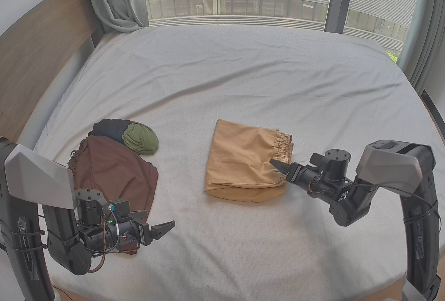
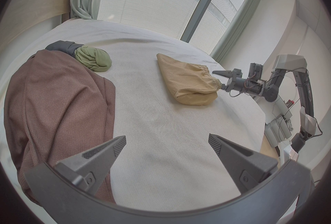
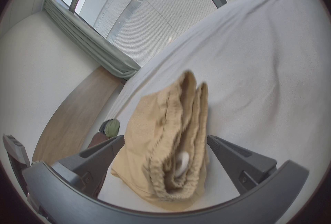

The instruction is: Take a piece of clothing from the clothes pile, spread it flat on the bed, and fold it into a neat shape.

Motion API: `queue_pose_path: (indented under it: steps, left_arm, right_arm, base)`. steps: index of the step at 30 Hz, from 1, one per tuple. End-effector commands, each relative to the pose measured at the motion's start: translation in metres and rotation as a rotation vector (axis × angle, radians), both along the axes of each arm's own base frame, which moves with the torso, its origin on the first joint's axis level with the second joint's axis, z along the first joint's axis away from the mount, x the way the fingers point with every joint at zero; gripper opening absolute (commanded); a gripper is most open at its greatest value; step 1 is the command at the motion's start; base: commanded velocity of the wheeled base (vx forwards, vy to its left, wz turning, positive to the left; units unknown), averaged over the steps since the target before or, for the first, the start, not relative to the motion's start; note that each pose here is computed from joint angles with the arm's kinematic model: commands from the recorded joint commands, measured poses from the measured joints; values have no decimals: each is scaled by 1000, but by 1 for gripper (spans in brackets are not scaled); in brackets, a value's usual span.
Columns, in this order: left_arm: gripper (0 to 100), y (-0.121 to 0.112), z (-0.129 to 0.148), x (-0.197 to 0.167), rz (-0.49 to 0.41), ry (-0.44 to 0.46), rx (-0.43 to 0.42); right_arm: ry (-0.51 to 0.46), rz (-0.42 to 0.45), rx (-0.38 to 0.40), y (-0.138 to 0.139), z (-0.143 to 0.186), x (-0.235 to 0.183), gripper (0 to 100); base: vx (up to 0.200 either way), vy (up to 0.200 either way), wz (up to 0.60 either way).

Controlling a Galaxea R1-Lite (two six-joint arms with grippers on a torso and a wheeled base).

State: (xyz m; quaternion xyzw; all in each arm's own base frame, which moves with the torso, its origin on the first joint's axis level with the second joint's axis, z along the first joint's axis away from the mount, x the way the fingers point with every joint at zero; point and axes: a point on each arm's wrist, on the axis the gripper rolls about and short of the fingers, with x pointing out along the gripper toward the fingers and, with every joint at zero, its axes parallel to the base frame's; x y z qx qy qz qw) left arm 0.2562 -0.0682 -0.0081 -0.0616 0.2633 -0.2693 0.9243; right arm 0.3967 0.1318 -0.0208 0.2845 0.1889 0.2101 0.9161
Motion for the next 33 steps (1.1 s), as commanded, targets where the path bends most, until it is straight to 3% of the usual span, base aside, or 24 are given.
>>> queue_pose_path:
  steps: [1, 7, 12, 22, 27, 33]
  left_arm:
    - [100, 0, 2, 1, 0, -10, -3]
    - [100, 0, 2, 1, 0, -10, -3]
    - [100, 0, 2, 1, 0, -12, -3]
    - [100, 0, 1, 1, 0, -9, -2]
    - [100, 0, 1, 0, 0, -7, -2]
    - [100, 0, 1, 1, 0, -7, -2]
  right_arm:
    - [-101, -55, 23, -26, 57, -3, 100]
    - [-133, -48, 33, -23, 80, -4, 100]
    - [-161, 4, 47, 0, 87, -1, 100]
    - [-79, 53, 24, 29, 42, 11, 100]
    - [-20, 50, -25, 26, 5, 14, 100]
    - [6, 30, -39, 17, -11, 16, 100]
  base:
    - [0, 0, 0]
    - [0, 0, 0]
    - [0, 0, 0]
    - [0, 0, 0]
    - [0, 0, 0]
    - [0, 0, 0]
